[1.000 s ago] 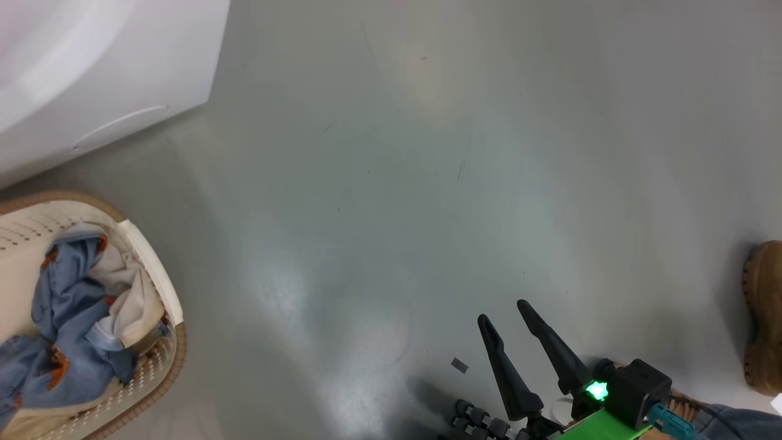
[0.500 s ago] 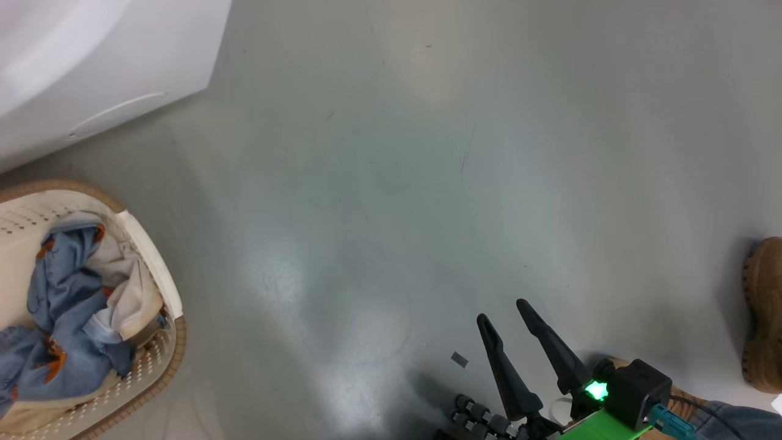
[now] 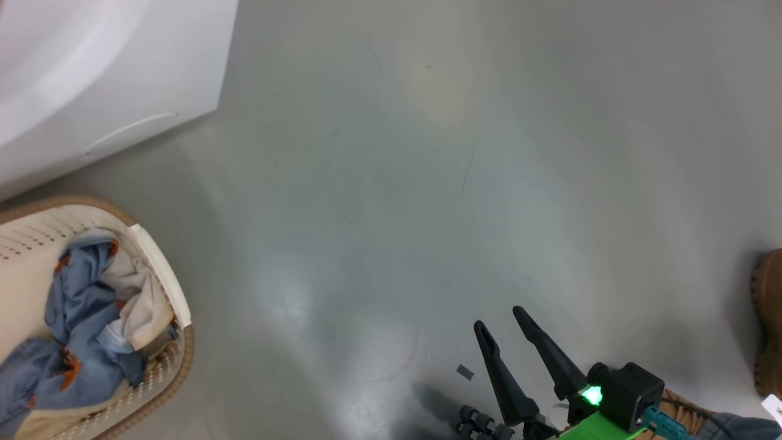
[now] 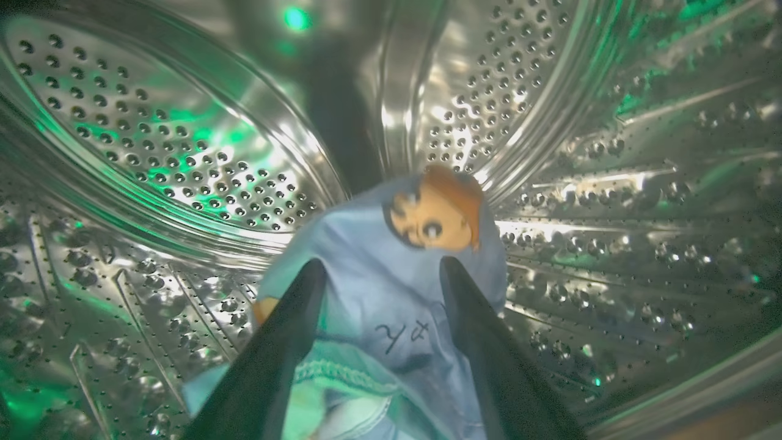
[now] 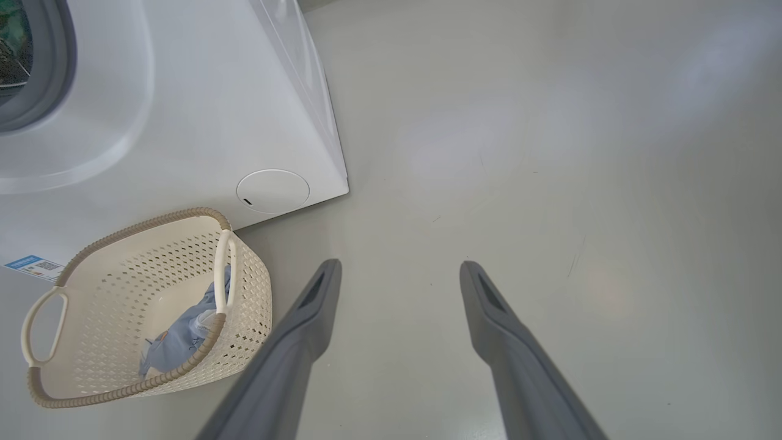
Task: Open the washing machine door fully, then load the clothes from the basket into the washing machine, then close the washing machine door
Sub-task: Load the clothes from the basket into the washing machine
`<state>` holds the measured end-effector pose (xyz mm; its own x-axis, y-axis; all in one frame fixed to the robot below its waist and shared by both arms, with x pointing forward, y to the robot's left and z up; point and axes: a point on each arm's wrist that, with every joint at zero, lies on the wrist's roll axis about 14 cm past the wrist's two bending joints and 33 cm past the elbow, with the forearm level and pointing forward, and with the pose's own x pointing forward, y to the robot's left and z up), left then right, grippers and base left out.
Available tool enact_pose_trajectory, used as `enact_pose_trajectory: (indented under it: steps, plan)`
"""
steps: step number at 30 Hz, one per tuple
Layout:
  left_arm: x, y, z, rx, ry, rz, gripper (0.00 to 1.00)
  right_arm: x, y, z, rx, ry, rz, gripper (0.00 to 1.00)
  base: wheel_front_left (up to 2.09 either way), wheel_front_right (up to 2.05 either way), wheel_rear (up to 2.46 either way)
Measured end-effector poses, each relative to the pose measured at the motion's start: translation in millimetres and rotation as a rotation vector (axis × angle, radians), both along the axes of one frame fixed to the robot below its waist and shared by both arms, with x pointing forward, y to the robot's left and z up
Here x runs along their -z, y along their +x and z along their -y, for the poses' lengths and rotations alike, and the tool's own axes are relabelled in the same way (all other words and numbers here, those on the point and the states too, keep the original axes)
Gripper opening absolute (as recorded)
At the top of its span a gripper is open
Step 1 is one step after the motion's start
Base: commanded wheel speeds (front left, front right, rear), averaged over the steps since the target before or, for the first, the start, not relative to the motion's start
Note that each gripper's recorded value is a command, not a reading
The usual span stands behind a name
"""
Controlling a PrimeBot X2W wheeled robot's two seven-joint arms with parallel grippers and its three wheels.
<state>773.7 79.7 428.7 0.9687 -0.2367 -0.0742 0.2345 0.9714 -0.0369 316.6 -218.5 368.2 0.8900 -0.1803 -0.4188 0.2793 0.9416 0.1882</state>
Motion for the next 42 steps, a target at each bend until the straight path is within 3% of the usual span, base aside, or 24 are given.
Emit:
enact_pose_trajectory:
  steps: [2,9,24,31,42]
  plan:
    - [1,-2,1,0.001,0.051,-0.011,1.0,-1,0,-1,-0.001,0.002,0.006,1.0,0.0,0.0,0.0]
    - [-3,-13,1,-0.037,0.071,-0.043,1.0,-9,1,-2,-0.007,0.009,0.037,1.0,0.0,0.0,0.0]
    - [-4,-63,-1,-0.083,-0.004,-0.094,1.0,-24,7,-6,-0.049,-0.005,0.102,1.0,0.0,0.0,0.0]
    - [1,-102,8,-0.049,0.003,-0.133,1.0,-31,11,-7,-0.072,-0.016,0.137,1.0,0.0,0.0,0.0]
    - [-22,-183,15,0.021,-0.086,-0.079,1.0,-55,22,-10,-0.111,-0.034,0.234,1.0,0.0,0.0,0.0]
